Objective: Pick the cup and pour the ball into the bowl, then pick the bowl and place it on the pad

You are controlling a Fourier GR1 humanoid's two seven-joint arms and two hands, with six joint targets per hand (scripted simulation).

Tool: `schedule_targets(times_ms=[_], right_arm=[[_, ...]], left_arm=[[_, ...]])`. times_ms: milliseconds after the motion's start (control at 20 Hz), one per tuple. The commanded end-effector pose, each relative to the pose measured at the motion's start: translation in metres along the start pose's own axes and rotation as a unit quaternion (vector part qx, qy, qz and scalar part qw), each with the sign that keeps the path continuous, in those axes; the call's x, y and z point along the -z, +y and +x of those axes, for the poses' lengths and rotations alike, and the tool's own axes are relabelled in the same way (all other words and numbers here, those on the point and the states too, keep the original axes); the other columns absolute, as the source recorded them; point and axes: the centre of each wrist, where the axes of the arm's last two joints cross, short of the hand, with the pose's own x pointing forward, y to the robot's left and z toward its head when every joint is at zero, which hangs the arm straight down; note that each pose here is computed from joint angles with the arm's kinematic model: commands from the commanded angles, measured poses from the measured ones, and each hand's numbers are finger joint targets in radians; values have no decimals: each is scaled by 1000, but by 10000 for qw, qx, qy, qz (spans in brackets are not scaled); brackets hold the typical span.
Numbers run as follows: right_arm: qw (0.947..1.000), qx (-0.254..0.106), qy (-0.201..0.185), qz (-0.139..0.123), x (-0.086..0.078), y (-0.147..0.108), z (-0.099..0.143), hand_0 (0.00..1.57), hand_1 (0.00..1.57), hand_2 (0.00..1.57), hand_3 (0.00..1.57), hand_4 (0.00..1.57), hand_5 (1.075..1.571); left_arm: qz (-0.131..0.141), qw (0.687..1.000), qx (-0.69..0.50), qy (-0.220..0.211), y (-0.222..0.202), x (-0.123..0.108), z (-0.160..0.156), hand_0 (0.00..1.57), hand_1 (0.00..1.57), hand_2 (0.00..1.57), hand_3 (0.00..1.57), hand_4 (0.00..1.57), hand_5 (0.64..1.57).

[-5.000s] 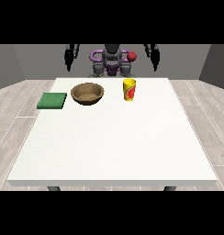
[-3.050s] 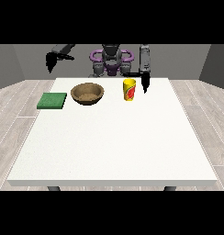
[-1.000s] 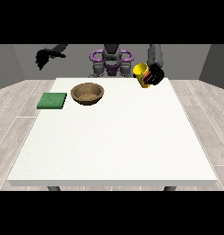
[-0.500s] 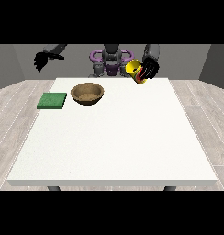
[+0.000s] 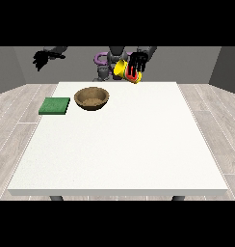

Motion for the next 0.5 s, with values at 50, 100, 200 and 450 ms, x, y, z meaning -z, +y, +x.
schedule_targets(times_ms=[50, 100, 200, 450], right_arm=[[10000, -32, 44, 6, -6, -9, -3, 0, 0, 0, 0, 0, 1571], [9999, -55, 129, -67, 1, -12, 3, 0, 0, 0, 0, 0, 1571], [10000, -51, -18, 44, 12, -13, 15, 0, 0, 0, 0, 0, 1571], [9998, 138, -53, 158, 6, 0, -6, 0, 0, 0, 0, 0, 1570]], left_arm=[[-47, 9873, 1361, -815, -10, -4, 41, 1501, 1501, 1571, 1571, 1380, 1400], [-181, 9814, 1578, -1080, -7, -3, 64, 1490, 1490, 1571, 1571, 1505, 1316], [-198, 9723, 1999, -1192, -3, 1, 77, 1477, 1477, 1571, 1571, 1571, 1098], [-165, 9173, 3573, -1752, -6, 0, 99, 1533, 1533, 1571, 1571, 1556, 1164]])
